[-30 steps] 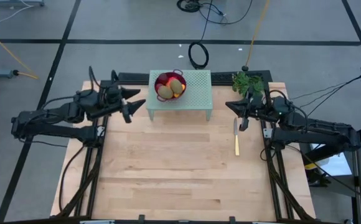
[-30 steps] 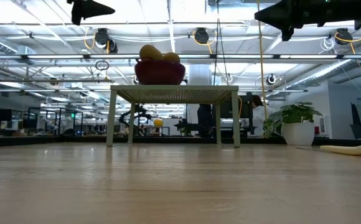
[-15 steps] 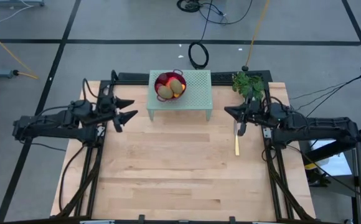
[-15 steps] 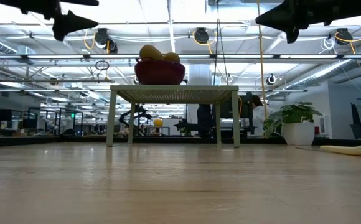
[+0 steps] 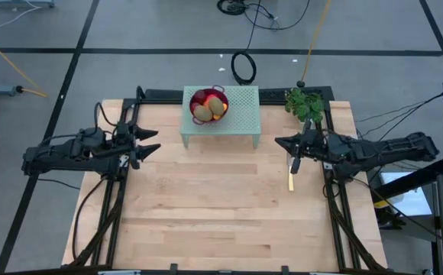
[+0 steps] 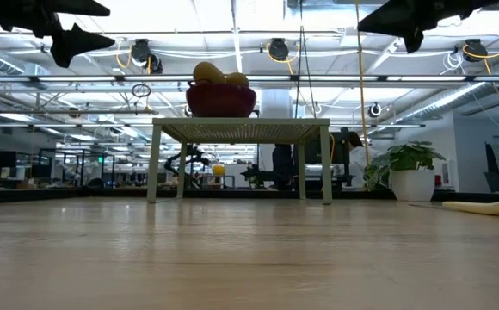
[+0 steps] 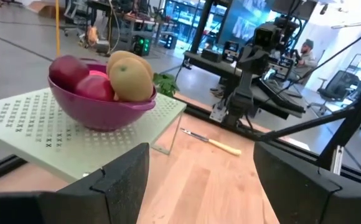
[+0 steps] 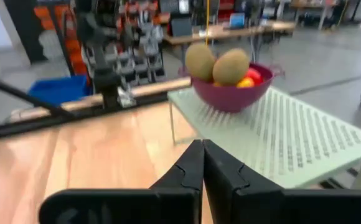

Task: Pick & Place Fruit
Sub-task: Put the yellow table knife on the shelf

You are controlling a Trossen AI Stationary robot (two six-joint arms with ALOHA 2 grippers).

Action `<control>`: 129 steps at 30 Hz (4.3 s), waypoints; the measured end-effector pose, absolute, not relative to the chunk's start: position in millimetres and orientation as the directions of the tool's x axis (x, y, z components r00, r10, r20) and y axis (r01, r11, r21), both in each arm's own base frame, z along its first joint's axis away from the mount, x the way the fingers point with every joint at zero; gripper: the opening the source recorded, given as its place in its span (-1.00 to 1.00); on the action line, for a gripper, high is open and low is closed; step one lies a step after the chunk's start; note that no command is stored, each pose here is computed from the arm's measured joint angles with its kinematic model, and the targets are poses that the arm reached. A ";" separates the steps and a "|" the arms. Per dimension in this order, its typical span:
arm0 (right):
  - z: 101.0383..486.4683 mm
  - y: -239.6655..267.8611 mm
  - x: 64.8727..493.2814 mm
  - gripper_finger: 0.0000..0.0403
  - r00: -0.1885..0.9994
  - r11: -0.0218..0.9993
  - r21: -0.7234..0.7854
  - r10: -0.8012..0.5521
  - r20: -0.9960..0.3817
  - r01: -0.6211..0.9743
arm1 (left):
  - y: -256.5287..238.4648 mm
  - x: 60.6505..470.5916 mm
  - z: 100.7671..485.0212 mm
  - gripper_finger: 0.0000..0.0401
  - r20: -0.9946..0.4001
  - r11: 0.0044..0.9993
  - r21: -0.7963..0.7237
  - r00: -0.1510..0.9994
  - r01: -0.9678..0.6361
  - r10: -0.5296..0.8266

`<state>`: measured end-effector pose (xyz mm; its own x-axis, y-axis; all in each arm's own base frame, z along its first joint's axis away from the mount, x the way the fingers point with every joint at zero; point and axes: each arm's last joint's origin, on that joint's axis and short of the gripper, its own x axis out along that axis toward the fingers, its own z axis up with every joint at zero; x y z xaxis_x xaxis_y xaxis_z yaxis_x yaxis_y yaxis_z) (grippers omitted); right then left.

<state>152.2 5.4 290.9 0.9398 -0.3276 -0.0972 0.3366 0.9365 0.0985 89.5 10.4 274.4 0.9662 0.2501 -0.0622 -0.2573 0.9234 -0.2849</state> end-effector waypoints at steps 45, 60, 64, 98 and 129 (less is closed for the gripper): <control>318.6 24.5 188.7 -1.00 0.585 0.743 0.224 -0.266 -0.766 0.630 | 3.6 65.8 232.3 0.41 -0.066 0.937 -0.292 0.982 -0.189 0.178; 278.4 30.4 192.1 -1.00 0.155 0.569 0.043 -0.150 -0.976 0.821 | 0.5 72.6 217.2 0.41 -0.100 0.934 -0.320 0.986 -0.159 0.133; 277.9 30.1 191.2 -1.00 0.140 0.536 0.036 -0.154 -0.978 0.843 | 0.4 72.5 216.6 0.41 -0.107 0.935 -0.316 0.985 -0.160 0.132; 224.7 31.0 183.3 0.01 0.091 0.387 0.051 -0.084 -0.992 0.921 | 0.4 71.5 209.9 0.41 -0.175 0.890 -0.412 0.976 -0.193 0.131; 157.6 30.8 173.6 -0.06 0.167 0.293 0.155 -0.016 -0.986 0.944 | 0.4 71.5 210.0 0.41 -0.175 0.910 -0.370 0.976 -0.188 0.131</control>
